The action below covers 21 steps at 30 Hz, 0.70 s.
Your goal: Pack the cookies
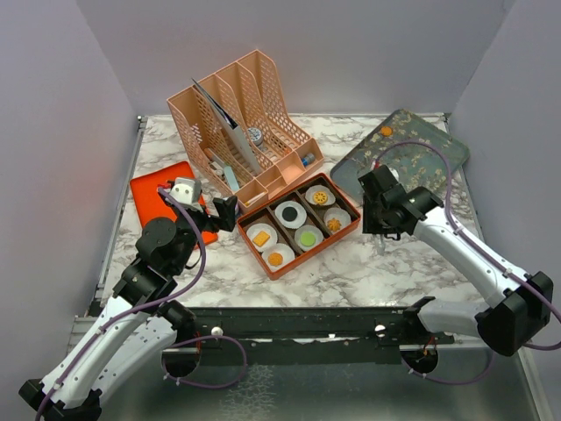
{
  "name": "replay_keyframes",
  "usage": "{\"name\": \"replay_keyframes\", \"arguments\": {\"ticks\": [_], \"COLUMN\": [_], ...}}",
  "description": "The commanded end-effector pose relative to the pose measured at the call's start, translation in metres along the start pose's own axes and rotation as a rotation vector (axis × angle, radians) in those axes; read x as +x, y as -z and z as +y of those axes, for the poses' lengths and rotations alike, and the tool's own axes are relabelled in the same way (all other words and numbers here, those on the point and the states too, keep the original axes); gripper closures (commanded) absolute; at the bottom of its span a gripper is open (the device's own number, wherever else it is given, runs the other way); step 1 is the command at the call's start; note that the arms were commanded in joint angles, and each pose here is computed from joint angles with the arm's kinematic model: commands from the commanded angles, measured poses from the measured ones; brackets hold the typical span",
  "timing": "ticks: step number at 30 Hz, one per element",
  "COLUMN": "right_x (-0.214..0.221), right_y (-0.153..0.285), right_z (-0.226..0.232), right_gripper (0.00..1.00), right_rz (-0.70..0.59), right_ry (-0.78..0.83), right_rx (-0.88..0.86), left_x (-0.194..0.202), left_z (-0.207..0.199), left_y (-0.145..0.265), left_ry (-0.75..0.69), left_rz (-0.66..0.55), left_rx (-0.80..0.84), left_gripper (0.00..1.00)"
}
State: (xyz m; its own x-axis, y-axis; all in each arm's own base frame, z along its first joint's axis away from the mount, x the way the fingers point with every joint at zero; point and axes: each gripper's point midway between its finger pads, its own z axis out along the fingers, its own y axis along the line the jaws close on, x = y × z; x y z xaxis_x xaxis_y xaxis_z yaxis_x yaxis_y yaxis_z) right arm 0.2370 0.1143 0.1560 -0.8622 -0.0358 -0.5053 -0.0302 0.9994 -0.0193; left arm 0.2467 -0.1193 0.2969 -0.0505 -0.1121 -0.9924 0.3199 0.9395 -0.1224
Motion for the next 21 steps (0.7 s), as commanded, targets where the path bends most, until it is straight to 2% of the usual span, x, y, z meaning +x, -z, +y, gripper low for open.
{"name": "replay_keyframes", "arguments": {"ticks": [1,6,13,21], "right_x": [-0.011,0.003,0.024,0.061], "right_y": [-0.011,-0.034,-0.074,-0.116], "right_z": [-0.027,-0.048,-0.063,-0.055], "right_gripper": [0.62,0.62,0.62,0.58], "right_rz": [-0.156,-0.206,-0.221,-0.102], "right_ry": [-0.175,-0.308,-0.414,-0.438], "right_rx": [0.156,0.259,0.294,0.212], "left_x": [-0.003,-0.004,-0.005,-0.006], "left_z": [0.001,0.002,0.002,0.003], "left_y": [0.0,0.001,0.002,0.003], "left_ry": [0.007,0.008,0.012,0.014], "left_rz": [-0.015,-0.02,-0.022,-0.028], "left_rx": [-0.004,-0.006,-0.006,-0.009], "left_gripper": [0.01,0.01,0.01,0.01]}}
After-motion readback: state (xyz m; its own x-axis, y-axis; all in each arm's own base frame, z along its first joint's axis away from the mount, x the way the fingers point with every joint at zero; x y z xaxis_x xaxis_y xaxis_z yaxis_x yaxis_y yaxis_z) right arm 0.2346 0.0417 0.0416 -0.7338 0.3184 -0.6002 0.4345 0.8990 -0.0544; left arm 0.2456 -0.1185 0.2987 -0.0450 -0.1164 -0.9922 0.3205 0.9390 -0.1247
